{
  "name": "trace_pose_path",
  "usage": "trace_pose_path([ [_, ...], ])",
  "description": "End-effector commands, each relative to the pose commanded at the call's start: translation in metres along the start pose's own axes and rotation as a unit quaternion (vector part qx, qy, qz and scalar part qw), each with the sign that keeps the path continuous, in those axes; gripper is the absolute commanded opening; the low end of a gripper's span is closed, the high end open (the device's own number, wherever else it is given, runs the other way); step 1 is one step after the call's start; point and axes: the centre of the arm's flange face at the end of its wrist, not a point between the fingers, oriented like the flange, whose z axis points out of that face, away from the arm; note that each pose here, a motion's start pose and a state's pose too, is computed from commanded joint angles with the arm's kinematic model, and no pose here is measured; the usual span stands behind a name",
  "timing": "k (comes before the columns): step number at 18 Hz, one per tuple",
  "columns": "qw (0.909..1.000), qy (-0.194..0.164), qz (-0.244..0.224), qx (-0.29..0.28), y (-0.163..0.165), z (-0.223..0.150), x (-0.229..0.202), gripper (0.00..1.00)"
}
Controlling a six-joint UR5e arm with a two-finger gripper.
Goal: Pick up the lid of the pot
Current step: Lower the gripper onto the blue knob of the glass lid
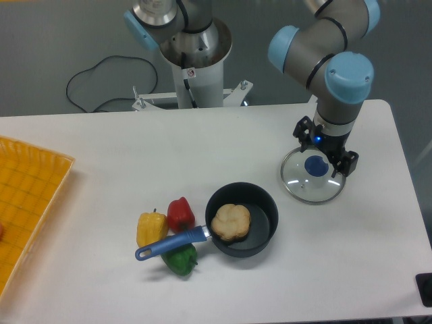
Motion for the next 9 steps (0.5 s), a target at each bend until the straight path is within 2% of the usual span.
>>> trace_pose_path([
  [3,0.9999,0.011,0.009,-0.001,0.002,0.01,0.006,1.0],
  [6,0.9996,0.001,0.029,-0.004,0.013,0.014,0.007,1.0],
  [9,0.9995,-0.011,0.028,-0.007,0.017,0.025,0.011,1.0],
])
